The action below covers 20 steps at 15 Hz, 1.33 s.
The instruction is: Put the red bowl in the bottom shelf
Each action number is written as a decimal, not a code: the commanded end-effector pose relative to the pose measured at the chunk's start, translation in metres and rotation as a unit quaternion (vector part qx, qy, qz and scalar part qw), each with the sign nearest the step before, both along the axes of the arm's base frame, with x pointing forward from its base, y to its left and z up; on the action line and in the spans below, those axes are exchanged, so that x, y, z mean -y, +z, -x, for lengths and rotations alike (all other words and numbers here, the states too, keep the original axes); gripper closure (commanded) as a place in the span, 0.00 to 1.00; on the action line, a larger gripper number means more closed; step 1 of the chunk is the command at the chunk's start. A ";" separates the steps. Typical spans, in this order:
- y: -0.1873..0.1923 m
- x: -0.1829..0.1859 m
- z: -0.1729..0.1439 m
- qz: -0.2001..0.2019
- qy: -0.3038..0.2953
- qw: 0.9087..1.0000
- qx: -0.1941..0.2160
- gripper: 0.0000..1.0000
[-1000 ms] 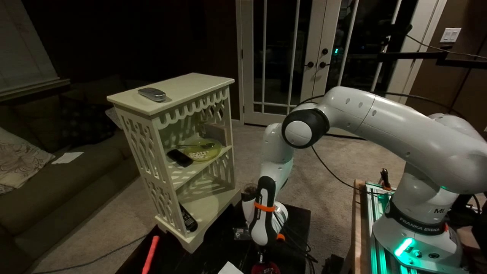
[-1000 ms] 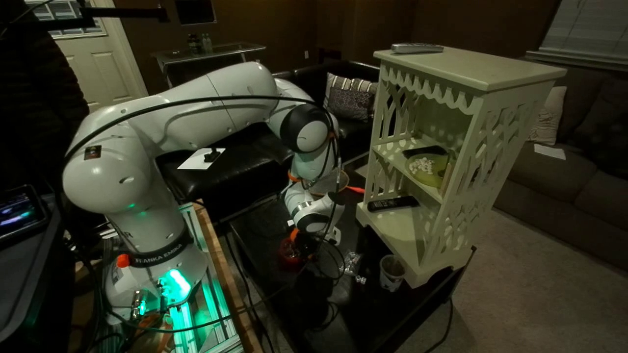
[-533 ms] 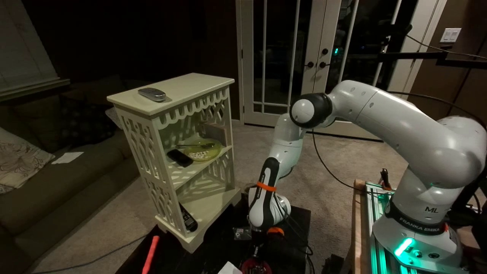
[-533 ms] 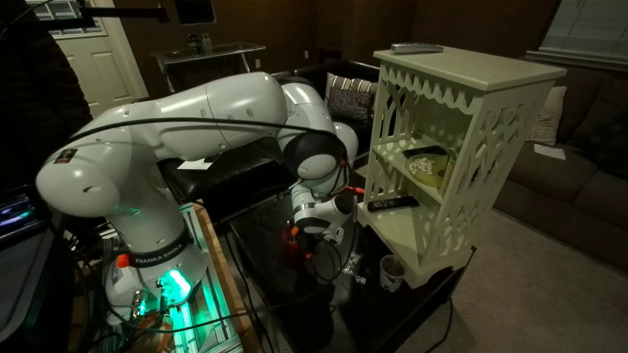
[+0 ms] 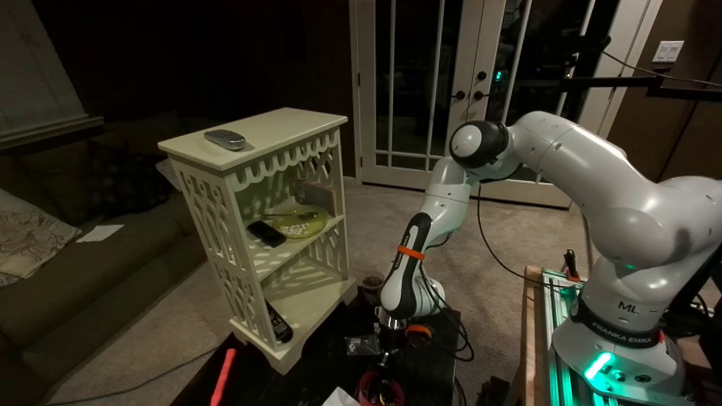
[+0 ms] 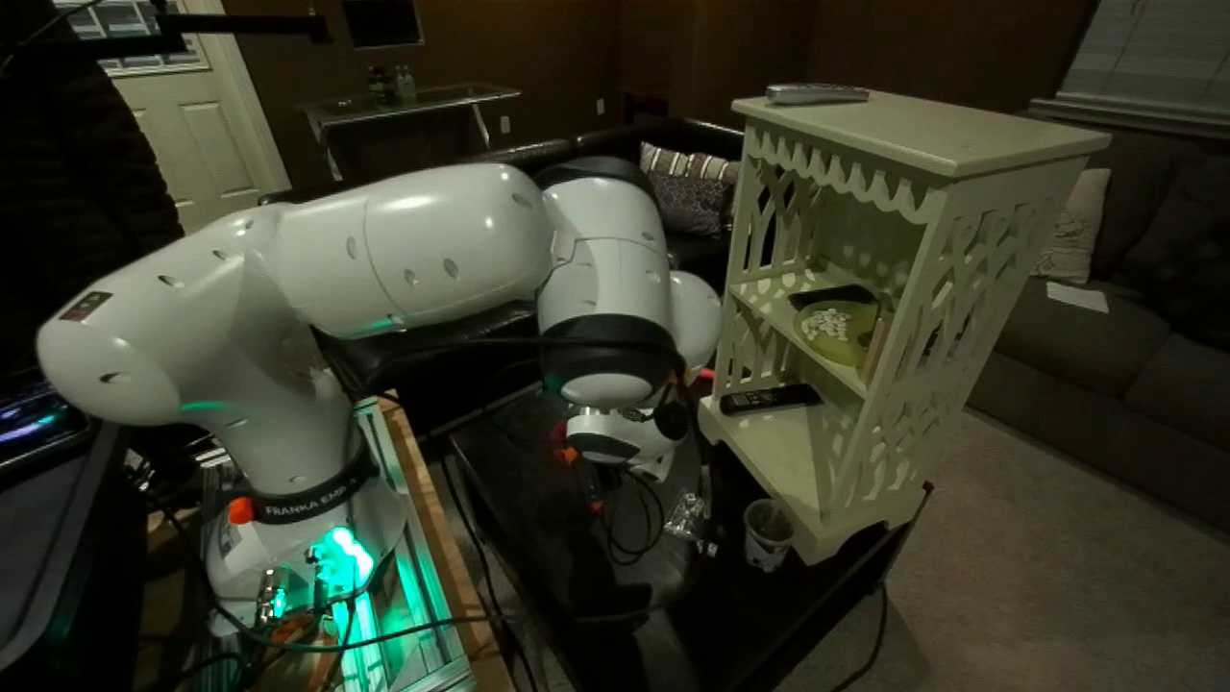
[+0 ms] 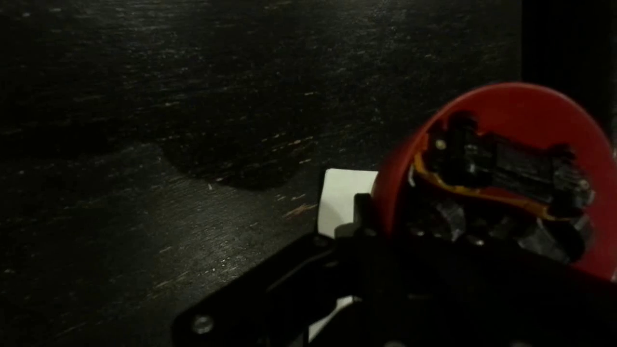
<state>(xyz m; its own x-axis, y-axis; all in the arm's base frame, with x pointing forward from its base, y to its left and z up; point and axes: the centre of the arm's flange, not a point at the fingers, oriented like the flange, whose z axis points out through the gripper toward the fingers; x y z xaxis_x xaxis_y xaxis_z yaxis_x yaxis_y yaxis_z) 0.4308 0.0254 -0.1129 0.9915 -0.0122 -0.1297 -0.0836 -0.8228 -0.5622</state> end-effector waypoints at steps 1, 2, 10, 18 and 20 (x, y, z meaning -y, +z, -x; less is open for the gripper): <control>0.009 -0.004 -0.010 -0.036 -0.071 0.996 0.029 0.99; 0.013 -0.006 -0.016 -0.031 -0.091 0.994 0.042 0.99; 0.034 -0.005 -0.039 0.084 -0.284 0.948 0.113 0.99; 0.027 -0.001 -0.015 0.015 -0.255 0.963 -0.081 0.99; 0.017 -0.010 -0.018 0.032 -0.259 0.963 -0.070 0.99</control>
